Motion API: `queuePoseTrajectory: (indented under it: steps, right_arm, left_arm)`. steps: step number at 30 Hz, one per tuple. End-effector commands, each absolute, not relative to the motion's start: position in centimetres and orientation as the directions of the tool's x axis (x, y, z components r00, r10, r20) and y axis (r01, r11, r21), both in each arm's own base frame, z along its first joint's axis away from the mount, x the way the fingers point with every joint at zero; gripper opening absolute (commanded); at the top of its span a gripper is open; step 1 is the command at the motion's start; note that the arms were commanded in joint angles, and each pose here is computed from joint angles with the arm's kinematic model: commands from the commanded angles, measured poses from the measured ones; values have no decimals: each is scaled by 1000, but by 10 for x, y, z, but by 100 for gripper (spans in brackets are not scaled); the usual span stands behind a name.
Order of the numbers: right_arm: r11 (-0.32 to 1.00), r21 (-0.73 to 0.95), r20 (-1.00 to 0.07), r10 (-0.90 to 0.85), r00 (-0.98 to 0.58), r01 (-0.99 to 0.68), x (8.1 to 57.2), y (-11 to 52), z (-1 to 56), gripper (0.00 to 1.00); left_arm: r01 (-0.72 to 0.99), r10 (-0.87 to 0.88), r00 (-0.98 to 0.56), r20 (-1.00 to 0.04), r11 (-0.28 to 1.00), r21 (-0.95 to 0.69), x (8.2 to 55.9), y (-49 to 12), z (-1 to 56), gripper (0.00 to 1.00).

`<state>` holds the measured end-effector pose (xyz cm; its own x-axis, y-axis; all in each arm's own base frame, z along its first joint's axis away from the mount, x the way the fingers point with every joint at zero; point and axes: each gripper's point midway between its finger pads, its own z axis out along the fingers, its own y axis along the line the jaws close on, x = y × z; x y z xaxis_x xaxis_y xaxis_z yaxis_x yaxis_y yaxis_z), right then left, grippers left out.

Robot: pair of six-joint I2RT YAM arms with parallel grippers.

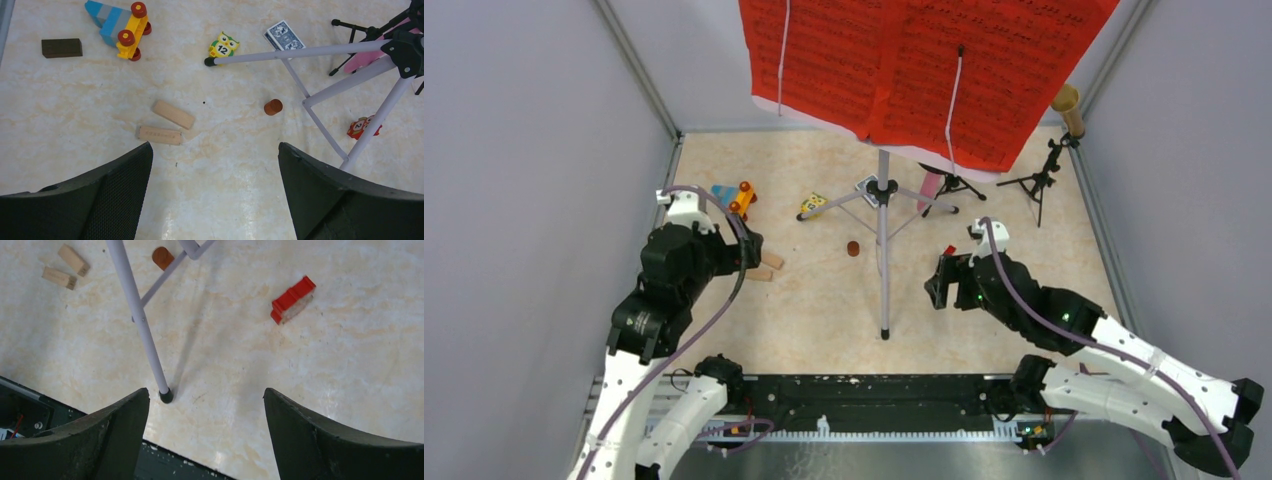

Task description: Pack up the instrument practice props

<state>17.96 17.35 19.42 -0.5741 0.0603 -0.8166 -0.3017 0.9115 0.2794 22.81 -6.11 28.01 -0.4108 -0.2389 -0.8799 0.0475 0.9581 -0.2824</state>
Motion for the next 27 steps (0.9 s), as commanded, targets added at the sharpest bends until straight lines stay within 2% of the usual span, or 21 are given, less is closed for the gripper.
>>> queuePoseTrajectory:
  steps: [1,6,12,15,21,27]
  right_arm:
    - [946,285,-748,118,-653,-155,168,149,197,85]
    - [968,252,-687,174,-706,-7,153,122,195,87]
    - [964,257,-644,227,-730,72,139,104,204,89]
    - [946,325,-655,218,-723,-9,136,114,215,89]
    - [861,496,-720,336,-608,-112,133,109,253,90]
    - [763,530,-824,359,-439,-371,118,100,326,90]
  left_arm:
    - [10,-245,-416,-876,962,-274,216,-52,302,99]
    - [18,-241,-425,-873,962,-274,207,-51,329,99]
    - [173,-195,-476,-858,935,-308,202,-79,350,99]
    - [259,-166,-441,-882,917,-303,201,-89,370,99]
    - [406,-152,-312,-938,871,-276,190,-102,423,99]
    - [557,-151,-188,-971,797,-232,178,-121,471,98]
